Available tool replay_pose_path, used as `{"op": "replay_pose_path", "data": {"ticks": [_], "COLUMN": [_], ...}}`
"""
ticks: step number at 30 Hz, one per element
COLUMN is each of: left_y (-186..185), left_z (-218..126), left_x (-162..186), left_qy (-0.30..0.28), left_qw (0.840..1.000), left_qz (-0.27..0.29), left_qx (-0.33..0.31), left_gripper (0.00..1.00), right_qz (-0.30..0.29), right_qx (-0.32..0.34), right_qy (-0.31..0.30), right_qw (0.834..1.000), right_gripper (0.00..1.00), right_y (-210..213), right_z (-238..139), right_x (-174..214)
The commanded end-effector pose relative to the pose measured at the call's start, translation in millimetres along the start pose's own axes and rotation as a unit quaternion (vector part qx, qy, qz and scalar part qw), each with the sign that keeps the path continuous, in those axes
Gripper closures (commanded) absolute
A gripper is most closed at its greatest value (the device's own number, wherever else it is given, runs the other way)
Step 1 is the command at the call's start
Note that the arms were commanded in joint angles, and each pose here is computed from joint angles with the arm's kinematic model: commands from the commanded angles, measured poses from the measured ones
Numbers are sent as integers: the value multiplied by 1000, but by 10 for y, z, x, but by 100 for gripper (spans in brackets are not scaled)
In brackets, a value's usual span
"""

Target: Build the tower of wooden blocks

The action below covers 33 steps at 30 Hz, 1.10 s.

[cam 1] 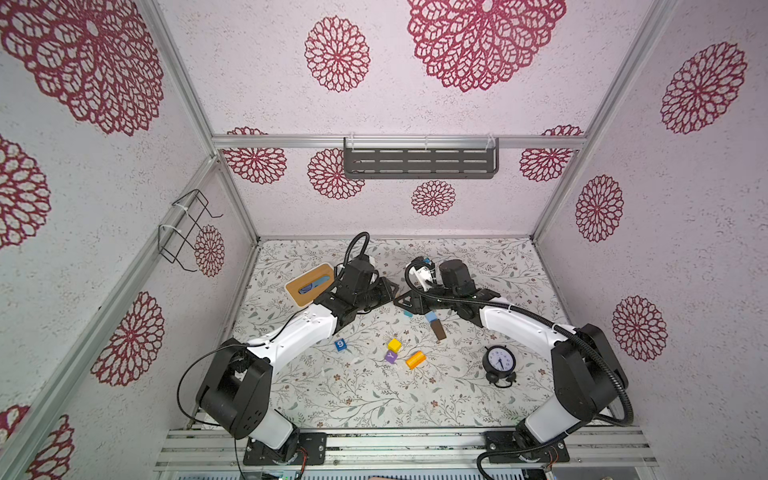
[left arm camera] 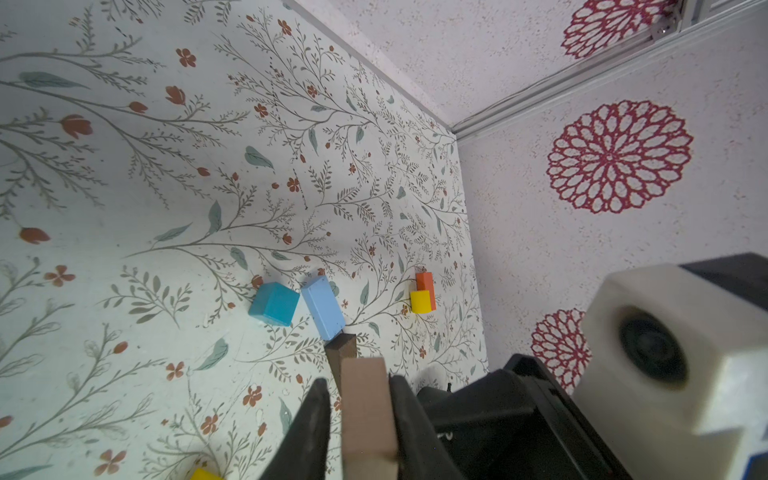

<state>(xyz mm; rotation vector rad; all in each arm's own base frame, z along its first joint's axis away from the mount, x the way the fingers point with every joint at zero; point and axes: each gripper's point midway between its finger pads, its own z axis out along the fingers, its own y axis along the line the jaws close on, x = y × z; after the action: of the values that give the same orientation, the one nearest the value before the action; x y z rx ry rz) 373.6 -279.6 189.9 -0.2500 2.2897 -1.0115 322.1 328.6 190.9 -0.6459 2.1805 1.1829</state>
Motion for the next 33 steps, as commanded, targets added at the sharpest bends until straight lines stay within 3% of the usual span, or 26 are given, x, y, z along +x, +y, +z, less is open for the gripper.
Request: {"op": "replay_pose_path", "data": {"ticks": [1, 5, 10, 14, 22, 27, 33], "left_y": [39, 48, 78, 111, 309, 561, 787], "left_z": [60, 92, 102, 43, -120, -155, -94], "left_x": [70, 89, 93, 75, 50, 80, 55], "left_qy": [9, 21, 32, 44, 112, 155, 184], "left_qw": [1000, 1000, 999, 998, 981, 956, 929], "left_qz": [-5, -7, -3, 17, 68, 104, 134], "left_qx": [-1, -8, -26, -52, -145, -226, -292], "left_gripper": [81, 99, 100, 100, 100, 100, 100], "right_qz": [-13, -15, -19, -17, 39, 67, 82], "right_qx": [-10, -4, 0, 19, 88, 151, 179], "right_qy": [-29, -30, -30, -32, -40, -47, -65], "right_qw": [999, 999, 999, 999, 995, 985, 978], "right_gripper": [73, 61, 52, 36, 32, 30, 30], "right_y": [109, 87, 82, 11, -397, -647, -764], "right_z": [-96, -98, -116, -159, -354, -559, -733], "right_x": [-150, -140, -127, -96, 118, 250, 274]}}
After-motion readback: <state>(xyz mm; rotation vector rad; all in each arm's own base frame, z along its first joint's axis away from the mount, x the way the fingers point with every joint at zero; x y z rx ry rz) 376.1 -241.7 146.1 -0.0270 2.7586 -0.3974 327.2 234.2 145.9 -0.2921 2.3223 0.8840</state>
